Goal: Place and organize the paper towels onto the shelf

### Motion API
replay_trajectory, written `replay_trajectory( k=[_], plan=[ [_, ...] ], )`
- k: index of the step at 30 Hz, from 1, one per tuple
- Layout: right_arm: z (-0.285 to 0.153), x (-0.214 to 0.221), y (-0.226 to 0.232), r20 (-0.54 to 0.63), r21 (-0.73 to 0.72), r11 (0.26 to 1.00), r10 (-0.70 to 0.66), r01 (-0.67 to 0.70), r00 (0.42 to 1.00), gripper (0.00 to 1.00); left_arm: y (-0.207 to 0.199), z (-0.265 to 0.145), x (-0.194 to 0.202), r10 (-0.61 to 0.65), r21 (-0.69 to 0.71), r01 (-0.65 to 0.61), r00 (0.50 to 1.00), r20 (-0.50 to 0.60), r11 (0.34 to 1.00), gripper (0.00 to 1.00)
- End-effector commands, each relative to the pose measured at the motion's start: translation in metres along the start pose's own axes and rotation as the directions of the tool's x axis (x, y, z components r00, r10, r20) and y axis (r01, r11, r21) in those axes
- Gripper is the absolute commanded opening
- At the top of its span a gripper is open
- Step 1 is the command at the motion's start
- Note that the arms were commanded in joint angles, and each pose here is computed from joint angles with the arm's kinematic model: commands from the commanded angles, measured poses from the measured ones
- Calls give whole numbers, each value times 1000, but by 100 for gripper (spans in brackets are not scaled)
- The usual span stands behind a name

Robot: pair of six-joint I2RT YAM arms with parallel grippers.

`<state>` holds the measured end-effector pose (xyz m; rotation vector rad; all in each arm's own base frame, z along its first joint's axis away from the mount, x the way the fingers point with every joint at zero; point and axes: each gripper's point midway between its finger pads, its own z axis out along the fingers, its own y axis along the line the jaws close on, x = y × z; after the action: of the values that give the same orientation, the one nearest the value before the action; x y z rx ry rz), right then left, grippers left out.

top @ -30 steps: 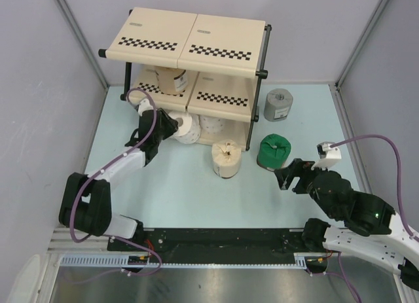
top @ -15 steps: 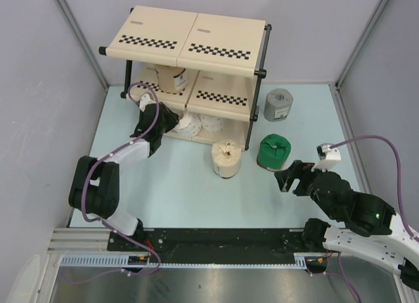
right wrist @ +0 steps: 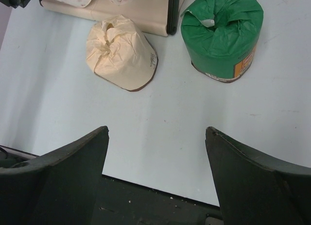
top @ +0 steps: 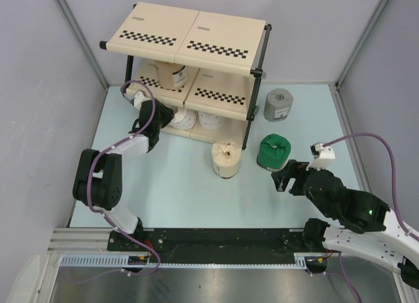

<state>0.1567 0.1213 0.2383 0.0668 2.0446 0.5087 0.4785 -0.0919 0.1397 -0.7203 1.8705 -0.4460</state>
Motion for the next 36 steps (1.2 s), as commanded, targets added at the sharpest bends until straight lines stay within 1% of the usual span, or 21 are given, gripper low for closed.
replay_trajectory(
  k=[1,4,5,6,9,14,17,20,21,26,29,30,32,33,36],
  plan=[
    [3,0,1,4,8,1000,19,-19,1000,85,-39,4,-48,-121,127,103,983,140,987,21],
    [4,1,2,-1,9,1000,18,-18,1000,85,-41,7,-44,-183,163,161,974,136,973,22],
    [5,2,2,-3,9,1000,18,-18,1000,85,-35,10,-38,-196,160,175,972,126,972,22],
    [5,2,2,-3,9,1000,18,-18,1000,85,-40,11,-39,-231,191,205,965,122,960,22],
    [5,2,3,-5,6,1000,15,-15,1000,85,-39,15,-33,-268,225,238,957,114,945,22],
    [6,3,3,-9,7,1000,9,-9,1000,85,-31,18,-32,-267,202,237,954,134,950,23],
    [7,4,3,-11,15,1000,7,-7,1000,85,-27,16,-36,-256,184,226,954,159,957,26],
    [9,6,5,-18,11,1000,2,-2,1000,85,-24,14,-37,-246,173,217,954,169,961,32],
    [10,6,6,-22,11,1000,0,0,1000,85,-23,14,-36,-242,170,214,955,170,962,36],
    [10,7,8,-25,2,1000,1,-1,1000,86,-17,13,-31,-235,161,209,958,166,965,44],
    [10,8,8,-28,-1,1000,1,-1,1000,86,-13,15,-22,-235,162,212,961,144,964,53],
    [10,8,8,-28,-1,1000,3,-3,1000,86,-16,15,-22,-240,178,213,960,144,961,60],
    [9,8,8,-28,-5,1000,1,-1,1000,86,-14,16,-16,-240,184,214,962,130,959,67],
    [9,7,8,-26,-5,1000,3,-3,1000,85,-16,16,-15,-248,197,221,960,125,955,74],
    [8,9,7,-30,-3,1000,4,-4,1000,86,-16,14,-12,-255,212,227,960,114,951,80]
  ],
)
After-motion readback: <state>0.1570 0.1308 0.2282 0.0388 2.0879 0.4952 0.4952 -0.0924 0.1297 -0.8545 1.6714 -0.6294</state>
